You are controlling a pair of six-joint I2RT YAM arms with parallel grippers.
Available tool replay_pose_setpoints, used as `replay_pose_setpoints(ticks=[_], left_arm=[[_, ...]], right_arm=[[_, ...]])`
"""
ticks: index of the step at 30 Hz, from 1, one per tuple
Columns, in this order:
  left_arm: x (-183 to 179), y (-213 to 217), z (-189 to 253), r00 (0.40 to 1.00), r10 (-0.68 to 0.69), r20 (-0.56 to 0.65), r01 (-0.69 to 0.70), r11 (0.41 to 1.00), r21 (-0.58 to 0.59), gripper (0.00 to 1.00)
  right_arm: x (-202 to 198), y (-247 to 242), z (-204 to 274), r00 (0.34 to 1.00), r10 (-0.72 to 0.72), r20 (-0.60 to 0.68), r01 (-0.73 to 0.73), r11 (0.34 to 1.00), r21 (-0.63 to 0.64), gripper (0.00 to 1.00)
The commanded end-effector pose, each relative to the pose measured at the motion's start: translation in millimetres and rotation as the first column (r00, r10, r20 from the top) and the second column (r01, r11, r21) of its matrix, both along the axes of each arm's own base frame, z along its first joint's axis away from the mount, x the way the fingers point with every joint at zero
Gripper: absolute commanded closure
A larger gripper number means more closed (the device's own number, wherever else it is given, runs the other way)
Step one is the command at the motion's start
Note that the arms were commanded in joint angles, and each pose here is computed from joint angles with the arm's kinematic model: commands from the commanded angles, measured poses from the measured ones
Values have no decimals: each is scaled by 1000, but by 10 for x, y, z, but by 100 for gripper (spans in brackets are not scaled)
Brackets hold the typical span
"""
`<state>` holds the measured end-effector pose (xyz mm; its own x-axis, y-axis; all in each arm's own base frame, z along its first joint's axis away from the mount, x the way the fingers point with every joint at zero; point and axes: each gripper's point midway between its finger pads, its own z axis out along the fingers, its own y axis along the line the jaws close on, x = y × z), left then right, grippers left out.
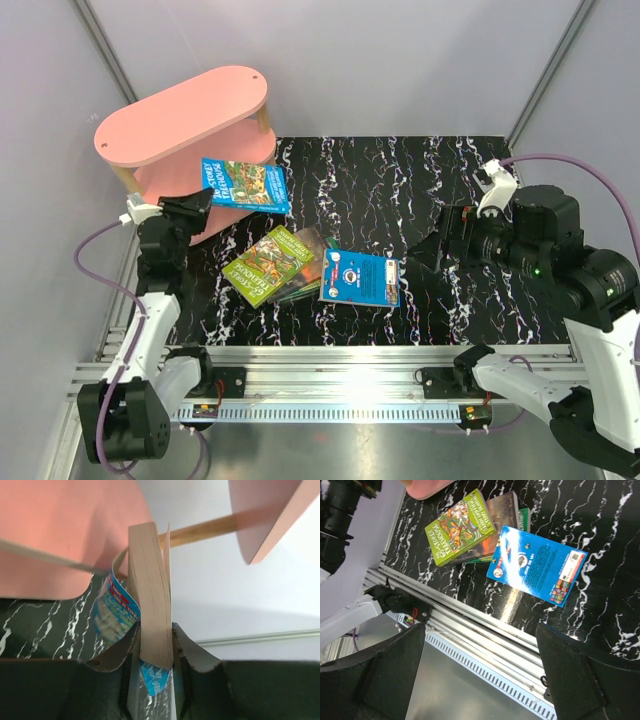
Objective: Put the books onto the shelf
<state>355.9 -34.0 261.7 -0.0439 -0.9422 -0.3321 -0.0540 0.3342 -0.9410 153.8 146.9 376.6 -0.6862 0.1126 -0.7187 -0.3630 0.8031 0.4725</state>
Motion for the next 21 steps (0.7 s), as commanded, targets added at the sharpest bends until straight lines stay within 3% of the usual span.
replay_pose_setpoints(ticks=[1, 11, 17, 21], left_arm=[[-18, 163, 866, 944, 22, 329, -4, 998, -57, 100], [-35, 351, 1350, 885, -13, 466, 44, 997, -57, 100], [36, 535, 1213, 922, 47, 385, -39, 999, -27, 100], [5, 834, 973, 929, 205, 309, -196, 979, -62, 100]], right_arm=[[68, -82, 61, 998, -23, 61, 26, 999, -46, 0], [112, -96, 7, 998, -41, 41, 43, 997, -67, 0], [131, -105, -8, 998, -57, 36, 59, 996, -67, 0], [131, -95, 1, 997, -63, 35, 65, 997, -52, 0]])
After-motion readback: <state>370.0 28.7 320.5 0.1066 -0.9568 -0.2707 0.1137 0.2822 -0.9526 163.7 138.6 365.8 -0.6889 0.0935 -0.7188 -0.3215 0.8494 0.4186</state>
